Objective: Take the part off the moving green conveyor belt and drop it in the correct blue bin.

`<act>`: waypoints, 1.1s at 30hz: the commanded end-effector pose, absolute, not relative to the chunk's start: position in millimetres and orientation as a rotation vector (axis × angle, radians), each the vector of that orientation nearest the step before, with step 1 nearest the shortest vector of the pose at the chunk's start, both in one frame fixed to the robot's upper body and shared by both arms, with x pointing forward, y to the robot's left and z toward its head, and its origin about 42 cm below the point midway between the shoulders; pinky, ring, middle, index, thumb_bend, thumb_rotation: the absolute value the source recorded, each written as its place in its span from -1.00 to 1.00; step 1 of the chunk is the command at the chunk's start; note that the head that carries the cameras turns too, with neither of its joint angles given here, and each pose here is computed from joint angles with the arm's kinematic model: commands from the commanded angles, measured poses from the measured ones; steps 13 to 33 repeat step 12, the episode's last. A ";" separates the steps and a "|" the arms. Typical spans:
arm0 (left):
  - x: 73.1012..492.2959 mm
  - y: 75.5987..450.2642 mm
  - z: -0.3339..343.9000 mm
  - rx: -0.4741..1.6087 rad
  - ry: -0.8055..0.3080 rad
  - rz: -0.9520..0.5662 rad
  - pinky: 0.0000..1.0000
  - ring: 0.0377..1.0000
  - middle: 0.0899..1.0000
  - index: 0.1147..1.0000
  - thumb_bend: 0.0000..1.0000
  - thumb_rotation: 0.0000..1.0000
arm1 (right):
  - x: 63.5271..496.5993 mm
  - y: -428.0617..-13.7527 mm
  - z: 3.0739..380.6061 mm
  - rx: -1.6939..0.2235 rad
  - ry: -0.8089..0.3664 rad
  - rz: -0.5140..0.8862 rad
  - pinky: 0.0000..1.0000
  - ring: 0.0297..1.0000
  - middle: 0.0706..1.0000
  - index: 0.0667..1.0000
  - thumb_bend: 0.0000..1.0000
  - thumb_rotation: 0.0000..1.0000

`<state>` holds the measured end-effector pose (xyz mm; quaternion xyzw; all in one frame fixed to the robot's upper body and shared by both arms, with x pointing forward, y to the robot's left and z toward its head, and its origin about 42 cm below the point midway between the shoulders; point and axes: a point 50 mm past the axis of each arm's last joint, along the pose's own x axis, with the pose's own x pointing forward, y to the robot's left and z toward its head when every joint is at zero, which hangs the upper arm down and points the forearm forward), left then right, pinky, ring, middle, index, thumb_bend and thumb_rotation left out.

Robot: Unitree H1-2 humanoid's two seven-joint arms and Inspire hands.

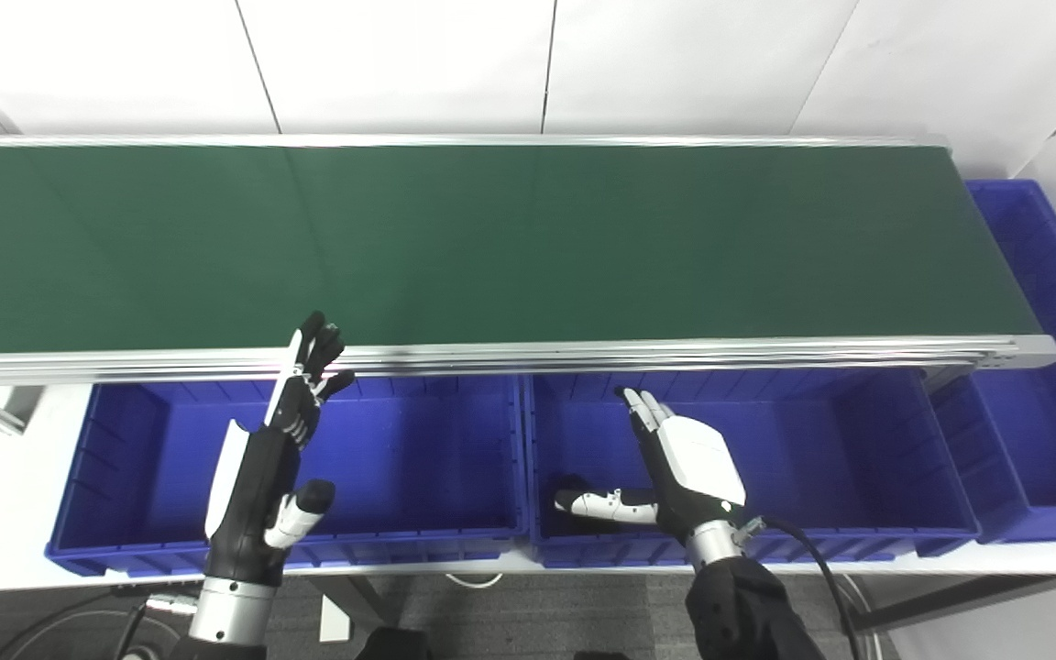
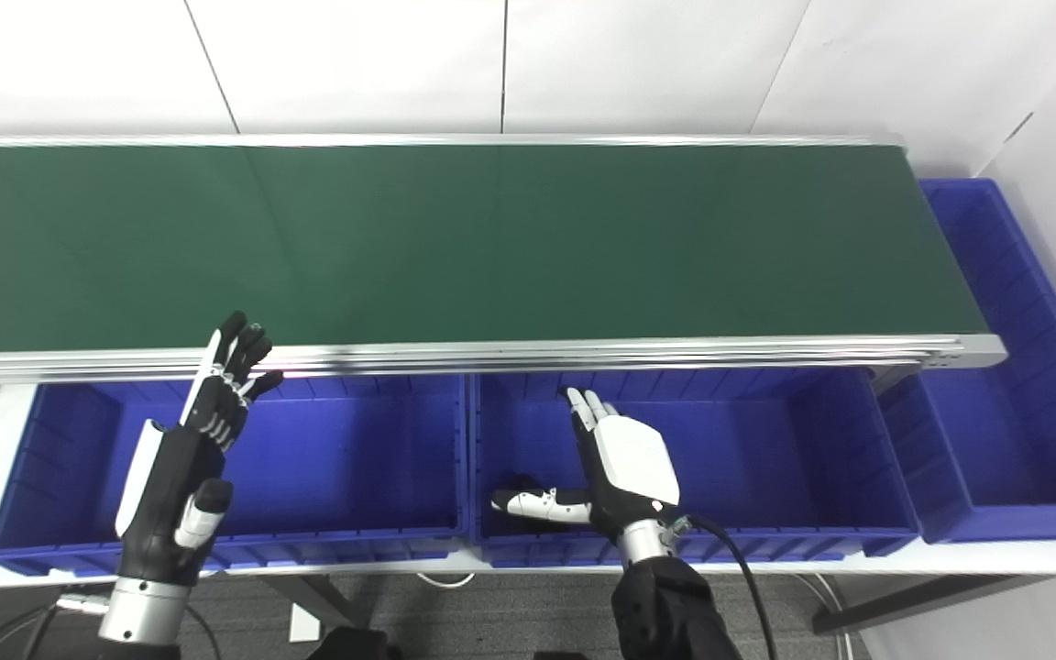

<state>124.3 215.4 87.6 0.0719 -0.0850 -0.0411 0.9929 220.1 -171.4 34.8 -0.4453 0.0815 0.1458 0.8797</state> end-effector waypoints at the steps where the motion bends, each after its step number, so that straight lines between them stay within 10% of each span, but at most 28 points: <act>1: 122.3 215.6 89.9 0.151 -0.209 -0.094 0.80 0.94 1.00 1.00 1.00 0.94 | 221.1 -165.6 62.6 -0.757 0.030 0.293 0.48 0.76 0.85 0.83 0.73 0.59; 10: 116.7 214.2 86.5 0.168 -0.191 -0.098 0.73 0.90 0.98 1.00 1.00 0.94 | 166.3 -196.8 136.3 -0.135 -0.135 0.284 0.52 0.64 0.70 0.70 0.70 0.71; 33: 115.4 216.4 86.0 0.175 -0.188 -0.103 0.73 0.90 0.98 1.00 1.00 0.95 | 153.9 -206.8 132.2 -0.107 -0.142 0.264 0.61 0.67 0.70 0.70 0.72 0.76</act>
